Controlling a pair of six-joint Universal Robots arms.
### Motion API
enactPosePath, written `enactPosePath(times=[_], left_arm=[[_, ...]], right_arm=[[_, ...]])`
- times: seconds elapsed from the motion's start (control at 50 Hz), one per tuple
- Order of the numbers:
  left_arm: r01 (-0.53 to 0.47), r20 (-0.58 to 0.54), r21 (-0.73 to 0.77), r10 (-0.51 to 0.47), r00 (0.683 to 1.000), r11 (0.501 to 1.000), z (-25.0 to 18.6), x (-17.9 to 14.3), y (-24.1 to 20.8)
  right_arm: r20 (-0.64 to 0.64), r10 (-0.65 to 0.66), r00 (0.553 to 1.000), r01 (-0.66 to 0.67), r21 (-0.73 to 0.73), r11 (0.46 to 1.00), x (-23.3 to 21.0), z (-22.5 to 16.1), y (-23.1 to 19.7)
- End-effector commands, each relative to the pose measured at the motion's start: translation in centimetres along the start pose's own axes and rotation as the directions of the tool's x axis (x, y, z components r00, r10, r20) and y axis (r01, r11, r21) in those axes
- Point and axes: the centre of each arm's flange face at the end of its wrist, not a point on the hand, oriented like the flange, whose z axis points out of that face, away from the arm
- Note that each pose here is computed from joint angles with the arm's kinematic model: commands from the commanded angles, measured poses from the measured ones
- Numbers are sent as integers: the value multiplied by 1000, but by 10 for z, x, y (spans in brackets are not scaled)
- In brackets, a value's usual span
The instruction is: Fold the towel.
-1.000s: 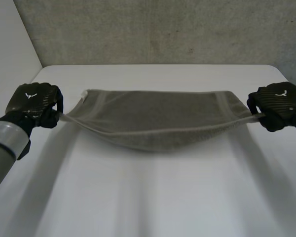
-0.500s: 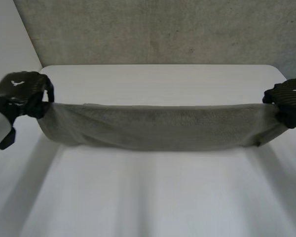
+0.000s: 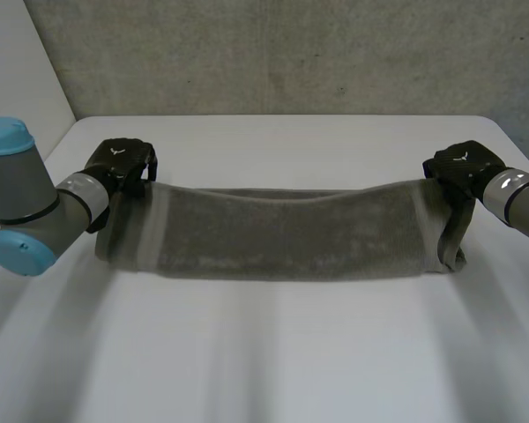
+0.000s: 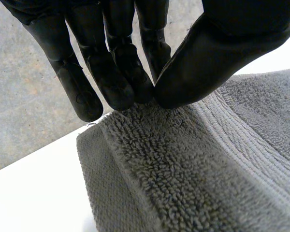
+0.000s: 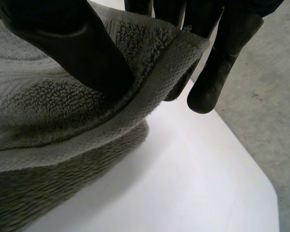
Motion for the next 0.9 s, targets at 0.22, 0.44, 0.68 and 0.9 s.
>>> enactPosePath(times=[0.22, 0.44, 0.68, 0.9], left_arm=[[-19, 24, 56, 18, 1000, 998, 35, -9, 15], [-32, 60, 85, 27, 998, 996, 51, -12, 23], [-25, 78, 63, 20, 997, 998, 50, -7, 29], [-24, 165, 98, 8, 986, 995, 15, -13, -20]], right_arm=[[-106, 2, 994, -1, 15, 1000, 9, 45, 19], [-123, -3, 992, 5, 15, 1000, 7, 57, 24], [-186, -12, 983, 15, 11, 1000, 6, 59, 17], [-228, 145, 963, -117, 133, 984, 26, 13, -37]])
